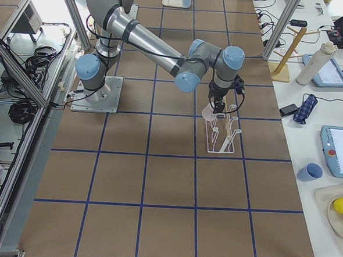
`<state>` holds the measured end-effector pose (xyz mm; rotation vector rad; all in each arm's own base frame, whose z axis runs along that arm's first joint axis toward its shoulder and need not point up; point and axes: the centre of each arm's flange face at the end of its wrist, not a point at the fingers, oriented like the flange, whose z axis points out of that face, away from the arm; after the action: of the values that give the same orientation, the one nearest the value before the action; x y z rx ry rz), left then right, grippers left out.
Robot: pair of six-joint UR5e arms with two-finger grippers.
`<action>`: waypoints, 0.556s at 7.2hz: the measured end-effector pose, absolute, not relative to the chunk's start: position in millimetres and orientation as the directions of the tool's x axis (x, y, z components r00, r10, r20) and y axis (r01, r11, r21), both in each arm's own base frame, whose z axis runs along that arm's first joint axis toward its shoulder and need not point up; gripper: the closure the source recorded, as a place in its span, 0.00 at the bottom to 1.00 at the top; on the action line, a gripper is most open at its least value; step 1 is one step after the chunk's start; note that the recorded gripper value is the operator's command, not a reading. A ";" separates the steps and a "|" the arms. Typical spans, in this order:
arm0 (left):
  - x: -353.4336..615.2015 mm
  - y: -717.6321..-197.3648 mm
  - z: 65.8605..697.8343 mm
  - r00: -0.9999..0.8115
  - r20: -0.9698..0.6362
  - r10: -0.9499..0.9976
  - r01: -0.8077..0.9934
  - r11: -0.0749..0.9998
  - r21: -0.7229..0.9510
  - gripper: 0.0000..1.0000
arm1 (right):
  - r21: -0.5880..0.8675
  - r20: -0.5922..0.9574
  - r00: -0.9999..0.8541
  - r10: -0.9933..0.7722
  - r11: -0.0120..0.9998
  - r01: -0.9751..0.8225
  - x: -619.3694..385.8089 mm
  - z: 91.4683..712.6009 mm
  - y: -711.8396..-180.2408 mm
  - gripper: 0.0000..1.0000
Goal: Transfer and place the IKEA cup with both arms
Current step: 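Lower the right gripper around the pink cup's base and close it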
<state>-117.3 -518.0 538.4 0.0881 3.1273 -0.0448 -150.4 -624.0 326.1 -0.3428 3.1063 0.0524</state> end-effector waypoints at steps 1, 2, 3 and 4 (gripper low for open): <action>-117.3 -517.9 538.6 -0.998 -0.014 0.056 0.056 0.998 -0.028 0.00 | 0.033 -0.024 -0.965 -0.260 0.965 -0.261 -149.4 323.1 -624.6 0.01; -117.3 -517.8 538.7 -0.998 -0.014 0.056 0.056 0.998 -0.029 0.00 | 0.033 -0.027 -0.949 -0.314 0.948 -0.315 -149.6 320.2 -625.7 0.00; -117.4 -517.9 538.6 -0.998 -0.013 0.056 0.056 0.998 -0.029 0.00 | 0.029 -0.026 -0.935 -0.353 0.935 -0.353 -149.9 318.3 -626.9 0.00; -117.4 -518.0 538.5 -0.998 -0.013 0.056 0.056 0.998 -0.029 0.00 | 0.028 -0.026 -0.929 -0.369 0.929 -0.369 -150.4 316.1 -628.0 0.00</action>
<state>-117.4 -518.0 538.5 0.0881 3.1278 -0.0457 -150.4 -628.0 316.1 -0.5867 3.0652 0.0512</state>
